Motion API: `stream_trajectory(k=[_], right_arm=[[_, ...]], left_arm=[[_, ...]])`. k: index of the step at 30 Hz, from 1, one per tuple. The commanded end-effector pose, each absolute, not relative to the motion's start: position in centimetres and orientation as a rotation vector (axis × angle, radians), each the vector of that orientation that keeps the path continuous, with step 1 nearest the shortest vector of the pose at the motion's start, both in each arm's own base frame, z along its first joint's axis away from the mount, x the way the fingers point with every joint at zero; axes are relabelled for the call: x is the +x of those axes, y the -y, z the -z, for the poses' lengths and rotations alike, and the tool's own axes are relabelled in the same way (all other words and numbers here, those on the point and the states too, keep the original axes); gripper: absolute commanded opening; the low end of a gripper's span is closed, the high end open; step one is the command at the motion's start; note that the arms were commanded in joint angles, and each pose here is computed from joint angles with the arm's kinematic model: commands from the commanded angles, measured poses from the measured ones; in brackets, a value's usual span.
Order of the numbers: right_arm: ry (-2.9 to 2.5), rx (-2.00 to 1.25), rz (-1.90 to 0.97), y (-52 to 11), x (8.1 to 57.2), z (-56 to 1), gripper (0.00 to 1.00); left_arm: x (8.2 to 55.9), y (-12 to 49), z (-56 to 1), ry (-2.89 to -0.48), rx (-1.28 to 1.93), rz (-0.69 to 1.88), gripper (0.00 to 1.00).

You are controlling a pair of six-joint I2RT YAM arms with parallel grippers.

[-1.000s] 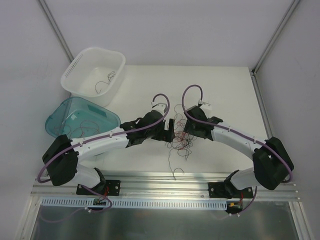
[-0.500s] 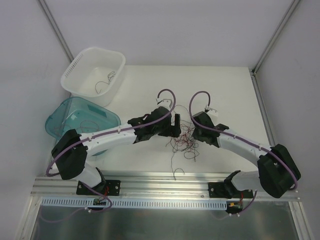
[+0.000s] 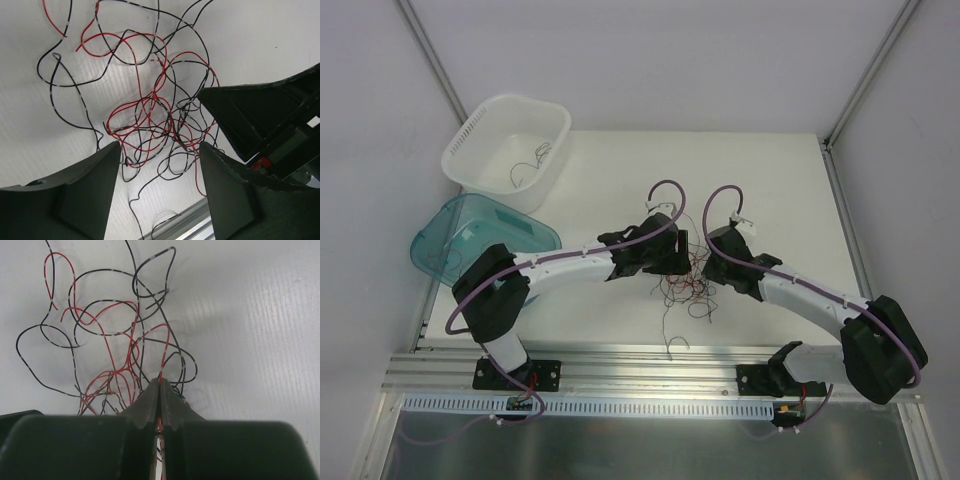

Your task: Untangle the cables

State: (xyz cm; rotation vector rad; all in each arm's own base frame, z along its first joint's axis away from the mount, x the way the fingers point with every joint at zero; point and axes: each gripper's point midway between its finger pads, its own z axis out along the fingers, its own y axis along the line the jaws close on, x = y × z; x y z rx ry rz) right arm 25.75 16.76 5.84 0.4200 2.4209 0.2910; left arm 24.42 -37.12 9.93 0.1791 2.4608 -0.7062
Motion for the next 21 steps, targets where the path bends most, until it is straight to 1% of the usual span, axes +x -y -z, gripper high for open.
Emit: stream_trajectory(k=[1,4,5,6,9,10,12,15,16,17,18,21], right_arm=[[-2.365,0.428,-0.371,-17.7,26.6,-7.4,0.01],[-2.363,0.426,-0.381,-17.8,26.6,-7.5,0.01],[-2.361,0.426,-0.385,-17.9,26.6,-7.6,0.01],[-2.363,0.426,-0.383,-17.8,26.6,-7.5,0.01],[-2.364,0.425,-0.364,-17.5,26.5,-7.3,0.01],[-2.364,0.422,-0.369,-17.5,26.5,-7.3,0.01],[-2.364,0.414,-0.373,-17.6,26.4,-7.3,0.01],[-2.358,0.4,-0.377,-17.5,26.3,-7.4,0.01],[-2.355,0.395,-0.382,-17.5,26.3,-7.6,0.01],[-2.351,0.393,-0.382,-17.5,26.3,-7.8,0.01],[-2.353,0.39,-0.373,-17.3,26.2,-7.9,0.01],[-2.322,0.355,-0.311,-15.8,26.1,-9.6,0.01]], left_arm=[[24.7,39.8,-12.0,-2.427,0.132,0.834,0.64],[24.6,40.3,-11.2,-2.45,0.112,0.844,0.59],[24.6,40.5,-10.8,-2.461,0.11,0.843,0.56],[24.6,40.6,-10.5,-2.469,0.108,0.847,0.51],[24.7,40.7,-10.1,-2.475,0.095,0.843,0.45],[24.8,40.6,-9.8,-2.475,0.086,0.83,0.4],[24.8,40.5,-9.5,-2.478,0.087,0.824,0.35],[24.8,40.5,-9.1,-2.482,0.098,0.812,0.22],[24.8,40.2,-8.6,-2.488,0.101,0.797,0.09],[24.9,40.0,-8.5,-2.485,0.095,0.783,0.03],[24.9,39.7,-8.4,-2.485,0.094,0.774,0.0],[25.4,37.4,-8.5,-2.451,0.097,0.7,0.0]])
